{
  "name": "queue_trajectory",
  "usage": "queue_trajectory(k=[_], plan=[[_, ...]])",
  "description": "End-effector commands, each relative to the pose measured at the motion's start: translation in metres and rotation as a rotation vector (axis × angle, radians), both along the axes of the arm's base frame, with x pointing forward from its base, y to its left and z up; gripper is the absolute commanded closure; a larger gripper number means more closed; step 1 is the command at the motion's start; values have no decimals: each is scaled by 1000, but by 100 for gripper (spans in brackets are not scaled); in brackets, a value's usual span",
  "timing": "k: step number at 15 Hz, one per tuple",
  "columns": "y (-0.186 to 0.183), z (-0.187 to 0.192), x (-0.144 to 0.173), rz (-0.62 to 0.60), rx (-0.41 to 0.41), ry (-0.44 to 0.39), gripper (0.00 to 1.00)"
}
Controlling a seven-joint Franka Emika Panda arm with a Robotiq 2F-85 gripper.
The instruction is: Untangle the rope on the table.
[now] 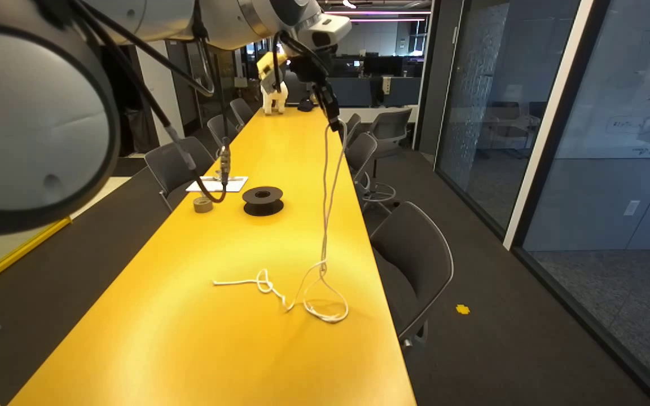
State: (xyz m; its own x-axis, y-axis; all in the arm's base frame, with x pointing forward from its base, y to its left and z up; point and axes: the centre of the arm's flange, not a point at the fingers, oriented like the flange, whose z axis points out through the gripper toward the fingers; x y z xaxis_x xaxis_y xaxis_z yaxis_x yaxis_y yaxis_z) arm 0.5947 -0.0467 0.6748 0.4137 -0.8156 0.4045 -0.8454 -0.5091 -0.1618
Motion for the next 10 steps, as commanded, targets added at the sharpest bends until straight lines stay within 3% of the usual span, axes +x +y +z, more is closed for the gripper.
queue_trajectory(k=[1,10], plan=[[1,28,-13,-123,-65,-143,94],[-14,57,-36,-463,-273,-395,94]])
